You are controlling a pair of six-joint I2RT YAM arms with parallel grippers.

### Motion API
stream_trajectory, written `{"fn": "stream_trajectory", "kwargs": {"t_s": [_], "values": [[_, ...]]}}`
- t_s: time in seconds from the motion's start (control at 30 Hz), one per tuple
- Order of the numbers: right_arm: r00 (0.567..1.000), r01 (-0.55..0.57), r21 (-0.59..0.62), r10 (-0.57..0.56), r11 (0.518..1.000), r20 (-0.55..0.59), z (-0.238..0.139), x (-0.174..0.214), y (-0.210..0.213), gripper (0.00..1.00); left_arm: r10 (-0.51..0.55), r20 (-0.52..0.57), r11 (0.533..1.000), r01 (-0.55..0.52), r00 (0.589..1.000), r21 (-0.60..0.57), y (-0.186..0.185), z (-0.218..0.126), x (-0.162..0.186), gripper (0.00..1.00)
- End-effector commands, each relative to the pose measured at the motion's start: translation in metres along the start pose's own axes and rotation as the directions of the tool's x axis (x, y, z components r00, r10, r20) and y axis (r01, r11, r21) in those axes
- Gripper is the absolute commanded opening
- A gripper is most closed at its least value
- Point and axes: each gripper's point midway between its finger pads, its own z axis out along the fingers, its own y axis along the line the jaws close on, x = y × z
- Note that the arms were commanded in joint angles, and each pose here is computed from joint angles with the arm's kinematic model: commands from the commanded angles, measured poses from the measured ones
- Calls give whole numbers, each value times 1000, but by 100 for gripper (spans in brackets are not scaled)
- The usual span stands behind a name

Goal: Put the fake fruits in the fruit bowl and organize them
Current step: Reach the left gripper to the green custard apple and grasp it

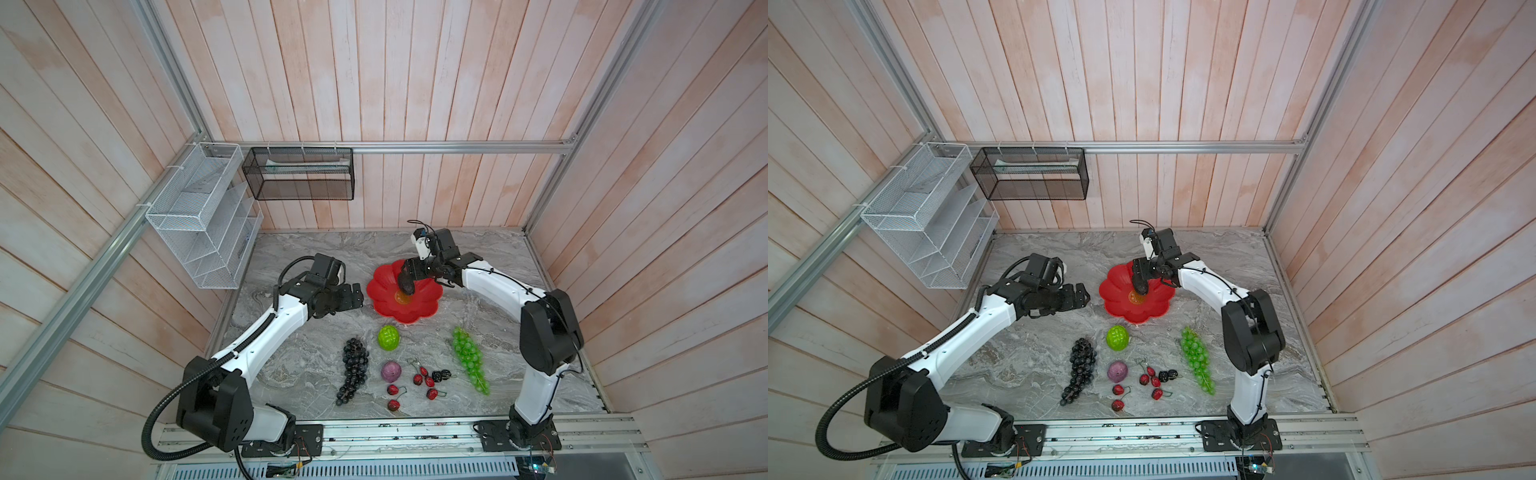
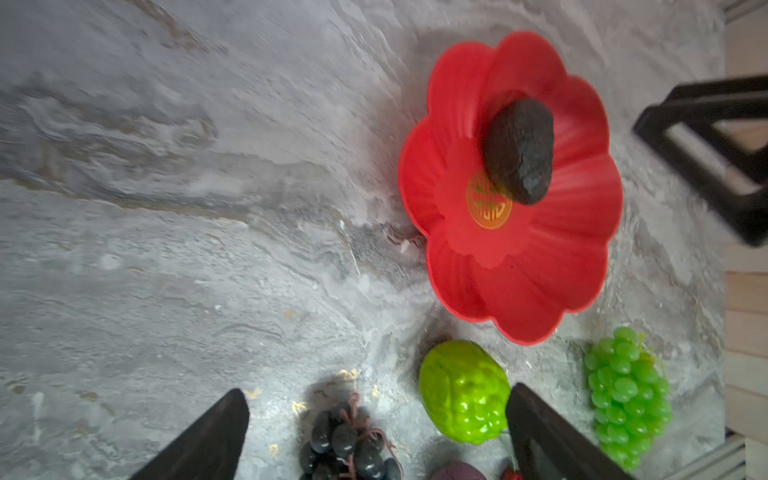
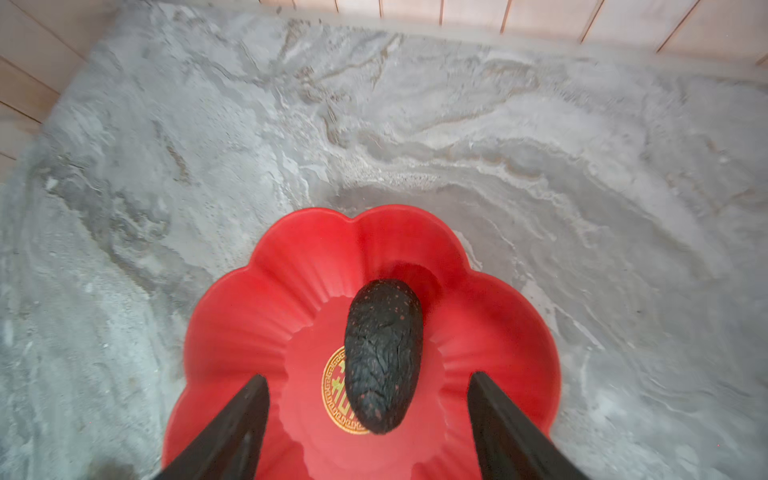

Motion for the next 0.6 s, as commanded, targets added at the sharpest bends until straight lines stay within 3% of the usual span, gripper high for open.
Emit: {"fn": "stream_trajectory", "kwargs": {"t_s": [0.0,0.23,0.57], "values": [[1000,23,-5,-23,1000,20,-24,5,2,76,94,-81,995,-92,992,31,-28,4,20,97],[996,-29,-1,29,1000,84,-62,28,-14,76,257,-221,966,-243,941,88,-85,25,69,97],[985,-78,-7,78,997,155,-81,39,-34,76,279,-320,936,-330,905,-118,-74,61,84,97]]}}
